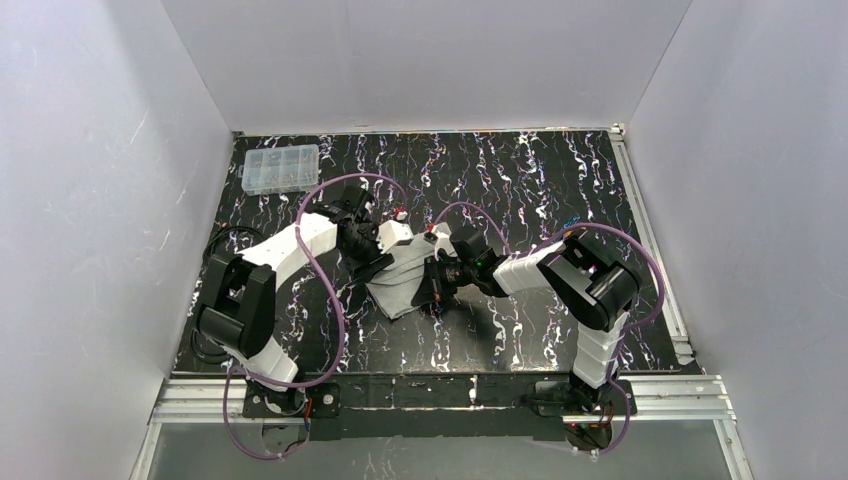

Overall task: Fold the napkin into a case and place the utensils inside
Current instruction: Smooth out the 2/3-rectangle-folded napkin at the center of the board.

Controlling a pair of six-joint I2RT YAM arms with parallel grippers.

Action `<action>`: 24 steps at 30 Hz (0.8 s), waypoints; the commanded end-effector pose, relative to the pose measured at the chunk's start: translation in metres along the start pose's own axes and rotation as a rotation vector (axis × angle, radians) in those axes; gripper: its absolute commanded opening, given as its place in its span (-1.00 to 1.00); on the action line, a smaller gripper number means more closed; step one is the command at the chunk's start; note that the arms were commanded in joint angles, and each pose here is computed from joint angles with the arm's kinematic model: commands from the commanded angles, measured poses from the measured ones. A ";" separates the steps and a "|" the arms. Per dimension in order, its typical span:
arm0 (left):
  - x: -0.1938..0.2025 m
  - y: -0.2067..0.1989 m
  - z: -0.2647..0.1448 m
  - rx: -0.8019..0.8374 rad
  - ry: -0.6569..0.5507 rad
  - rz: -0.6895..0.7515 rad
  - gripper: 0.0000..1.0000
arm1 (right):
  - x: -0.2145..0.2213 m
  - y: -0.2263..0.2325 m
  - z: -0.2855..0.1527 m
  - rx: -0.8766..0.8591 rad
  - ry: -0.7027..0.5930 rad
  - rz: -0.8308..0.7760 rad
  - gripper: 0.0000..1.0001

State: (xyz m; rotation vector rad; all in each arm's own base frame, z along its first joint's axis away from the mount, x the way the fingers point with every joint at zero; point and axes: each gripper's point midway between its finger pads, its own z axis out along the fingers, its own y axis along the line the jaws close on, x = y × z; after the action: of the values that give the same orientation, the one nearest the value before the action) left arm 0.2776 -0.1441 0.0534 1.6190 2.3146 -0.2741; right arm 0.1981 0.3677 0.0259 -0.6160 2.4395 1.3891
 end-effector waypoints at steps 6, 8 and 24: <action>-0.003 -0.004 0.008 0.015 -0.004 -0.028 -0.21 | -0.005 0.016 -0.004 -0.032 0.001 -0.043 -0.97; -0.003 -0.005 0.010 0.014 -0.001 -0.023 -0.36 | -0.007 0.018 -0.005 -0.036 0.001 -0.045 -0.97; -0.008 -0.008 0.007 0.007 -0.029 -0.017 -1.00 | -0.051 0.069 -0.008 -0.216 -0.087 0.086 -0.97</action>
State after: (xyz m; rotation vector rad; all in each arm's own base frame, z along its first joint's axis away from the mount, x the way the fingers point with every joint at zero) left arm 0.2787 -0.1536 0.0439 1.5872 2.3309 -0.2864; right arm 0.2049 0.3876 0.0699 -0.5567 2.3897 1.5252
